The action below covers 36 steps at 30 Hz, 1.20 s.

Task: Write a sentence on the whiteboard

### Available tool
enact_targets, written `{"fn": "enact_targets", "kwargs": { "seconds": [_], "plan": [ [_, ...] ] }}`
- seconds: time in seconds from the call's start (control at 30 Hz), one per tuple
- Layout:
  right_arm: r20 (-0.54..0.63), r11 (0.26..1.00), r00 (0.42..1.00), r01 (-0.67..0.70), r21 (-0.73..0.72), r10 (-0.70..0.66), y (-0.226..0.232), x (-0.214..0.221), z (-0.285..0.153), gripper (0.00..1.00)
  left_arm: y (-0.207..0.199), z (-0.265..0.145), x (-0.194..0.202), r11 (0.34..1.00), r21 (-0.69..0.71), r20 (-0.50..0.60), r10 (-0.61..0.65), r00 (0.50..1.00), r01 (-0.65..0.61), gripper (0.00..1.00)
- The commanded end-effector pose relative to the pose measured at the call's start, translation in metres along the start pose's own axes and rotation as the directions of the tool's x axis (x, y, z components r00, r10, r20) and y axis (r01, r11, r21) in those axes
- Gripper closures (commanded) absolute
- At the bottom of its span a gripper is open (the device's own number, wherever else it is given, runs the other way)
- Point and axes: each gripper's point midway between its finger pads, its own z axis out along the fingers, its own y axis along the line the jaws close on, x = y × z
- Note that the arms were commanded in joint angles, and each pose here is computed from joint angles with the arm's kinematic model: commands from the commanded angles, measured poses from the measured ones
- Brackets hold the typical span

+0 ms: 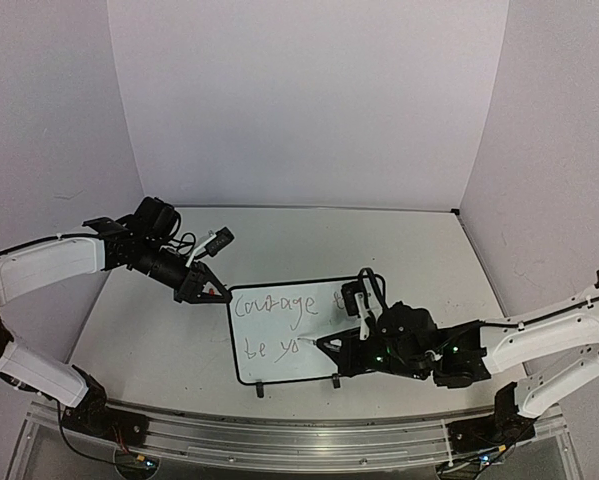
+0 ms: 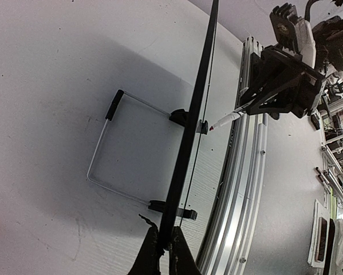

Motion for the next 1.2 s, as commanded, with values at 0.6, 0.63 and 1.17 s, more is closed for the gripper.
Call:
{"fn": "enact_targets", "kwargs": {
  "seconds": [0.6, 0.63, 1.17],
  "plan": [
    [0.0, 0.999, 0.999, -0.036, 0.039, 0.036, -0.016, 0.002, 0.009, 1.0, 0.009, 0.008, 0.009, 0.999, -0.043, -0.052, -0.005, 0.999, 0.003, 1.0],
    [-0.007, 0.998, 0.999, -0.041, 0.038, 0.042, -0.017, 0.004, 0.008, 1.0, 0.009, 0.008, 0.009, 0.999, -0.043, -0.052, -0.005, 0.999, 0.003, 1.0],
    [-0.05, 0.995, 0.998, -0.044, 0.088, 0.049, -0.027, 0.013, 0.005, 1.0, 0.009, 0.008, 0.01, 0.999, -0.042, -0.054, -0.007, 0.998, 0.005, 1.0]
  ]
}}
